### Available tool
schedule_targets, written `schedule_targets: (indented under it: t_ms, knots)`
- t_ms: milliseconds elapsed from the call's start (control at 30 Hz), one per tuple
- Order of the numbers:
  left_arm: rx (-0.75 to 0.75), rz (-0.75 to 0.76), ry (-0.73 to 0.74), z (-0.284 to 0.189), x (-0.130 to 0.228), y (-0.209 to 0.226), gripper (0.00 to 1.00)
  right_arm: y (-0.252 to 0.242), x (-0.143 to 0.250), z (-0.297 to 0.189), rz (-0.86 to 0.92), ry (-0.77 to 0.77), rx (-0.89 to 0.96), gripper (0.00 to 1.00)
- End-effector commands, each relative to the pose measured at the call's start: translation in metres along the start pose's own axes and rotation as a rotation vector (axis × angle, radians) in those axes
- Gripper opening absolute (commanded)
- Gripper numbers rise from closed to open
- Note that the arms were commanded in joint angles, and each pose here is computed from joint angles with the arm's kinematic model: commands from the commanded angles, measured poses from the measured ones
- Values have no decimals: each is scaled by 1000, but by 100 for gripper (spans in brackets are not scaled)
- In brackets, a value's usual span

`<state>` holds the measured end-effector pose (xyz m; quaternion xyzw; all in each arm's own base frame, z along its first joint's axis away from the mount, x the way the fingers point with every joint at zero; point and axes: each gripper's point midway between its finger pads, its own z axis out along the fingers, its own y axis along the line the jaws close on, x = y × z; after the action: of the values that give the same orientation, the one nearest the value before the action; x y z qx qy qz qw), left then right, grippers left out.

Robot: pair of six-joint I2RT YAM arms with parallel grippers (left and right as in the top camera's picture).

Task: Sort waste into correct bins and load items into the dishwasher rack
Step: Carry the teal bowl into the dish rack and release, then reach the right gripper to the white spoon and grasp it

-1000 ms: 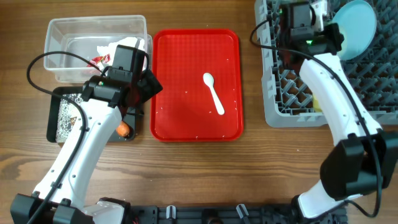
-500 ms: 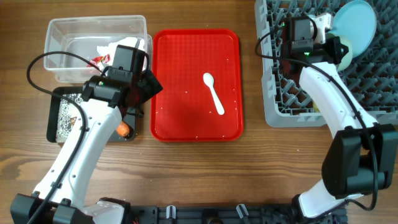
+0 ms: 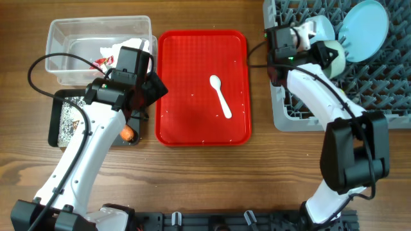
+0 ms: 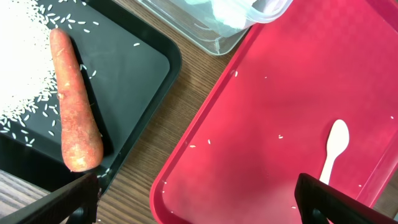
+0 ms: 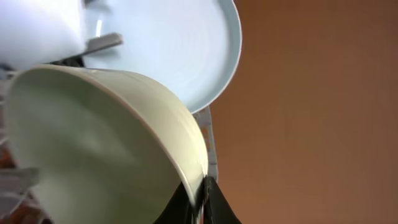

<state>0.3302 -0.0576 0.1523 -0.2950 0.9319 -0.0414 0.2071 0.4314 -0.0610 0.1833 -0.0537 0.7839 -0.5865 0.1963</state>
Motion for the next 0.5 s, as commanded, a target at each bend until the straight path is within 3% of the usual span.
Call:
schedule_targets:
  t_ms: [0, 33, 67, 133, 233, 367, 467]
  knots:
    - [-14, -6, -6, 3, -2, 2, 100, 28, -15, -29, -104, -82, -56, 57]
    - [-14, -6, -6, 3, -2, 2, 100, 31, -18, -37, -106, -103, -60, 77]
    - [-14, -6, -6, 3, -2, 2, 100, 33, -21, -43, -105, -118, -63, 90]
    - [-14, -6, -6, 3, -2, 2, 100, 34, -22, -46, -105, -127, -64, 99]
    - [-14, -6, -6, 3, -2, 2, 100, 31, -28, -47, -60, -138, -63, 100]
    - [-14, -6, -6, 3, -2, 2, 100, -2, -53, -59, 184, -210, -58, 100]
    - [-14, -6, -6, 3, -2, 2, 100, 13, -80, -119, 224, -414, -324, 100]
